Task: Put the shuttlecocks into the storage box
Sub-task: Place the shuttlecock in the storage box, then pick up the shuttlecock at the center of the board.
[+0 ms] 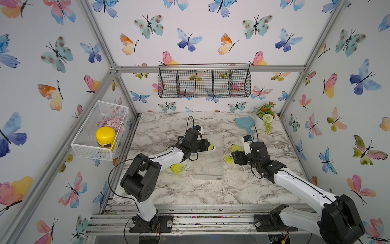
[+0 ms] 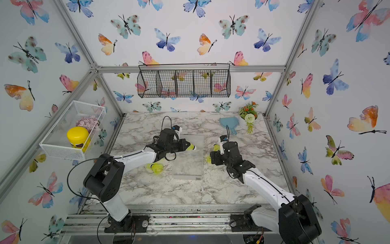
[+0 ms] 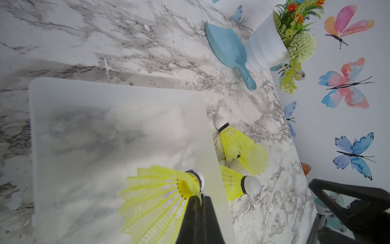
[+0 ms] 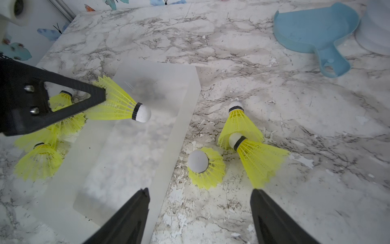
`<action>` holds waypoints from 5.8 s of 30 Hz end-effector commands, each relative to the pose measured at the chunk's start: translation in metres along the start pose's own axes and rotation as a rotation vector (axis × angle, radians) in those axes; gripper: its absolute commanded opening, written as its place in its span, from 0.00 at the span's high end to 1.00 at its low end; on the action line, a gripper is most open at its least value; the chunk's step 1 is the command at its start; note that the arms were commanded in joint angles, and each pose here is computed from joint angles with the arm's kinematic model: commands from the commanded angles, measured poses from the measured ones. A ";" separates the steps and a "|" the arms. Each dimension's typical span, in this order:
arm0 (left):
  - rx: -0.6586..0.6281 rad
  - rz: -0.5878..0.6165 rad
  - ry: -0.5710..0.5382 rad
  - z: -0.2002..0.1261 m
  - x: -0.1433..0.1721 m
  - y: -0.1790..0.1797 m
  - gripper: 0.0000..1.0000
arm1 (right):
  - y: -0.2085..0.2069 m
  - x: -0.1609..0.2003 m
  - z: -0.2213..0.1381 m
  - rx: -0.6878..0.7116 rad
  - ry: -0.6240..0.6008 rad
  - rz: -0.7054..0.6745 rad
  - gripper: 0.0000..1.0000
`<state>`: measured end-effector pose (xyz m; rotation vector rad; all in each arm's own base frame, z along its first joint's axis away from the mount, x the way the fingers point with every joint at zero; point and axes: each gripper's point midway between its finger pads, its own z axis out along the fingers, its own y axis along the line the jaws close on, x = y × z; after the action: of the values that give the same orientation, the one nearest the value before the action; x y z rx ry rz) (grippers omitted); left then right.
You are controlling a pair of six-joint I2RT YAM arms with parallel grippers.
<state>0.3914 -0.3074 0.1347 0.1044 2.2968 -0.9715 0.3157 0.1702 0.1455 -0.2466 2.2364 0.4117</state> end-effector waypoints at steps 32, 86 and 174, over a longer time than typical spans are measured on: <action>0.054 -0.093 0.038 0.086 -0.009 0.027 1.00 | 0.014 0.003 -0.005 -0.128 0.027 0.027 0.18; -0.144 0.148 -0.113 -0.041 -0.052 0.004 0.29 | 0.003 0.012 0.018 -0.055 0.136 -0.065 0.23; 0.258 -0.038 -0.082 -0.165 0.025 -0.037 0.26 | 0.067 -0.072 -0.009 -0.391 -0.028 0.065 0.68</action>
<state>0.2770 -0.2144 0.2120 0.0811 2.1529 -1.1567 0.3405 0.2204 0.2043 -0.3611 2.1889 0.7512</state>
